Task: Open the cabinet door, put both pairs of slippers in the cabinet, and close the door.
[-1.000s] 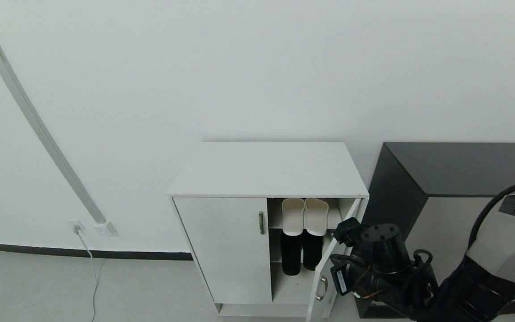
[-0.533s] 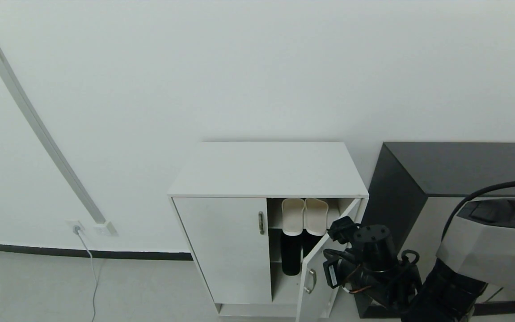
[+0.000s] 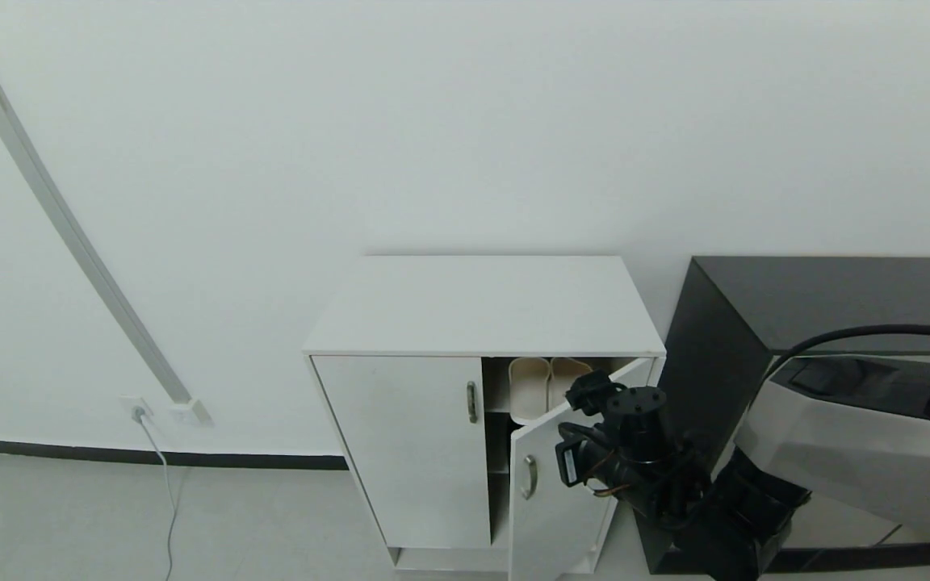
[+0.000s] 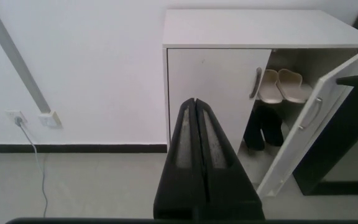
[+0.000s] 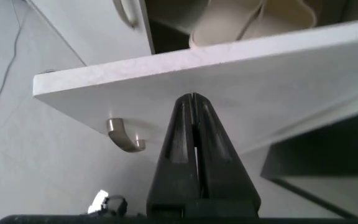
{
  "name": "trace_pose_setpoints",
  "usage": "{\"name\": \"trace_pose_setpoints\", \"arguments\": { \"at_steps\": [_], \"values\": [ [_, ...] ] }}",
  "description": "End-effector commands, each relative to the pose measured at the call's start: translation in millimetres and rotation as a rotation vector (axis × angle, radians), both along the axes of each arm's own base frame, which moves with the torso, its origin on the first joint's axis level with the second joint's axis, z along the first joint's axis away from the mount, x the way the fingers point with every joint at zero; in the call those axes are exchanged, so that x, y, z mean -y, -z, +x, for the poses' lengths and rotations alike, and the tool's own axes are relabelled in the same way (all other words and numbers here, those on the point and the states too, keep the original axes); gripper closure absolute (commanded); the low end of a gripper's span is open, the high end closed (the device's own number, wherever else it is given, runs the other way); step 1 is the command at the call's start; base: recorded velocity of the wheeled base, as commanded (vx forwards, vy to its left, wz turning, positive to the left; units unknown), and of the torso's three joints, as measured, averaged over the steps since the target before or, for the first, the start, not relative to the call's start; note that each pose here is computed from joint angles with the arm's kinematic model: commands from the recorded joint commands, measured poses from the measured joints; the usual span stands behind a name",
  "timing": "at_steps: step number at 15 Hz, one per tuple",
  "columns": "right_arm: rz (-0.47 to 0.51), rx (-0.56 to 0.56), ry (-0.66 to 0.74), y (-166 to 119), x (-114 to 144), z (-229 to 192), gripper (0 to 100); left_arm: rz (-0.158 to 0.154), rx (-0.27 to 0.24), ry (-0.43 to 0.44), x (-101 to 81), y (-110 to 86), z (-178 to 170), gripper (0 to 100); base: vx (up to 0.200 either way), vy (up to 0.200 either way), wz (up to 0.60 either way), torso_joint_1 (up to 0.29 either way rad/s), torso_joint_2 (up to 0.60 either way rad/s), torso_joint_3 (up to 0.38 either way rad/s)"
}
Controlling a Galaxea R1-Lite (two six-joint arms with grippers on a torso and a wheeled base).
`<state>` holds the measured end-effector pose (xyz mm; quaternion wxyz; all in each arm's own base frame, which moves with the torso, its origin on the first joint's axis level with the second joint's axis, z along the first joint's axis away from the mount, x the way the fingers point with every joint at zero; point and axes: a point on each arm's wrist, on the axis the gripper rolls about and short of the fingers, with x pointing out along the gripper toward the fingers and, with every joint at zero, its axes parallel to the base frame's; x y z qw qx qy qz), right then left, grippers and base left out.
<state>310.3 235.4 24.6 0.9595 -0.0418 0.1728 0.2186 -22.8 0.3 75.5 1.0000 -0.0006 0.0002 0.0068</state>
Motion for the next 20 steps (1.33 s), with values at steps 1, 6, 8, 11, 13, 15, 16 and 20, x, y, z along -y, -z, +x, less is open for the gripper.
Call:
{"name": "trace_pose_setpoints", "arguments": {
  "at_steps": [1,6,8,11,13,15,16,20],
  "values": [
    [0.006,0.007,0.004,9,-7,12,100,-0.002,0.0,0.0,0.0,0.0,0,100,0.0,0.0,0.0,0.0,0.0,0.0],
    [0.035,0.039,0.023,7,-7,33,100,0.0,-0.001,0.003,0.1,0.0,0,100,0.0,0.0,0.0,0.0,0.0,0.0],
    [0.048,0.058,0.04,5,-6,43,100,0.0,0.0,0.007,0.2,0.0,0,100,0.0,0.0,0.0,0.0,0.0,0.0],
    [0.06,0.078,0.064,2,-4,59,100,0.0,0.0,0.007,0.2,0.0,0,100,0.0,0.0,0.0,0.0,0.0,0.0],
    [0.067,0.088,0.076,3,-3,68,100,0.0,0.0,0.007,0.2,0.0,0,100,0.0,0.0,0.0,0.0,0.0,0.0],
    [0.067,0.088,0.082,4,-2,73,100,-0.002,-0.001,0.007,0.2,0.0,0,100,0.0,0.0,0.0,0.0,0.0,0.0],
    [0.069,0.091,0.086,5,-2,75,100,-0.002,0.0,0.007,0.2,0.0,0,100,0.0,0.0,0.0,0.0,0.0,0.0],
    [0.071,0.096,0.093,8,-4,84,100,-0.002,0.0,0.007,0.2,0.0,0,100,0.0,0.0,0.0,0.0,0.0,0.0]
  ]
}}
